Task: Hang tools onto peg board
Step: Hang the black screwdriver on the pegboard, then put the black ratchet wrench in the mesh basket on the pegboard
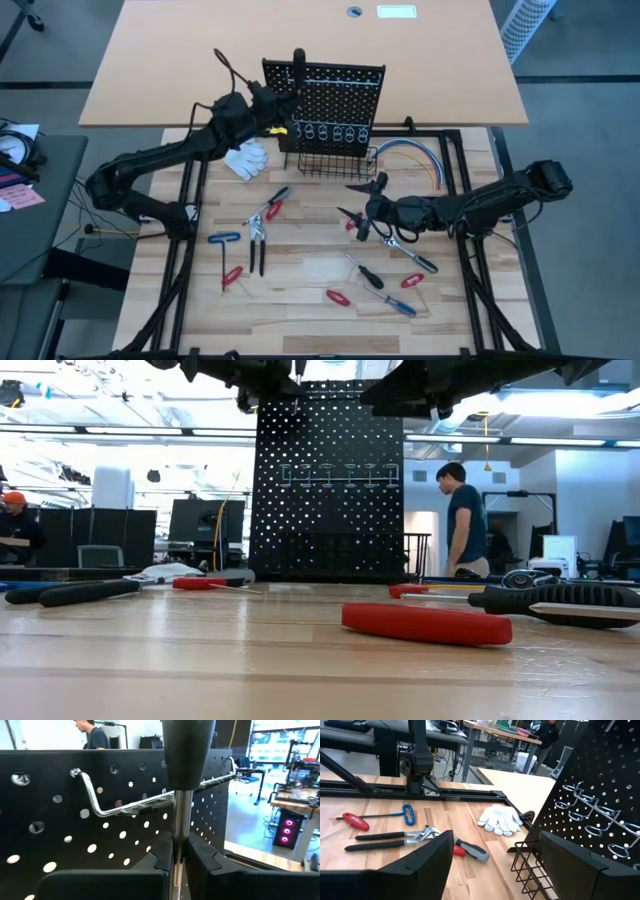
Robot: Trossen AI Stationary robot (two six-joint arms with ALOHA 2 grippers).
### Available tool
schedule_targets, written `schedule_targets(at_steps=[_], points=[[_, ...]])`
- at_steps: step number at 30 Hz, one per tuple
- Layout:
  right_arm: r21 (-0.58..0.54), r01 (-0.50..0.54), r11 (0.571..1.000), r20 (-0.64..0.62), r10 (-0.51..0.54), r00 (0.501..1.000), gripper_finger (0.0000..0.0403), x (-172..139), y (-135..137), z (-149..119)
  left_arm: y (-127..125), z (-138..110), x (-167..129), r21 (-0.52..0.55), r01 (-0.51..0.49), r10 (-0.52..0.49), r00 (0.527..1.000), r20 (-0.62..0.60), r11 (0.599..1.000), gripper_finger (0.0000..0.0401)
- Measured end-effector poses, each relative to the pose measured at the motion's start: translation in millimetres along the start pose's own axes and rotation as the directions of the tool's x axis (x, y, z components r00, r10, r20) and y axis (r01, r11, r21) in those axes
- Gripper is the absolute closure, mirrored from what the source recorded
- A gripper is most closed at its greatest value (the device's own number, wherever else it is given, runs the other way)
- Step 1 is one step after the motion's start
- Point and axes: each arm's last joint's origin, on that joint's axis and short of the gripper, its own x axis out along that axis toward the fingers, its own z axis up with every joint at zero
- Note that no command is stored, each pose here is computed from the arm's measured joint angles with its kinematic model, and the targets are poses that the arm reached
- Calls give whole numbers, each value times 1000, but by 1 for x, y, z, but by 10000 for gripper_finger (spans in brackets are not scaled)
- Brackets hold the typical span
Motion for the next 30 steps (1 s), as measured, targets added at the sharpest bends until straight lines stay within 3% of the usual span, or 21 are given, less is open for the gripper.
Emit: schedule_targets(at_steps=[8, 18, 22, 30], points=[[-1, -1, 1000, -5, 1, 1000, 109, 0, 0, -1, 0, 6, -3, -20, -42, 42, 998, 35, 999, 385], [7, -1, 1000, -4, 1, 1000, 109, 0, 0, 0, 11, -5, -1, -41, -67, 64, 996, -70, 997, 384], [7, -1, 1000, -4, 1, 1000, 109, 0, 0, 0, 12, -9, -1, -68, -71, 66, 995, -80, 995, 353], [6, -1, 1000, -5, 1, 1000, 109, 0, 0, -1, 15, -24, -3, -56, -102, 87, 972, -216, 993, 262]])
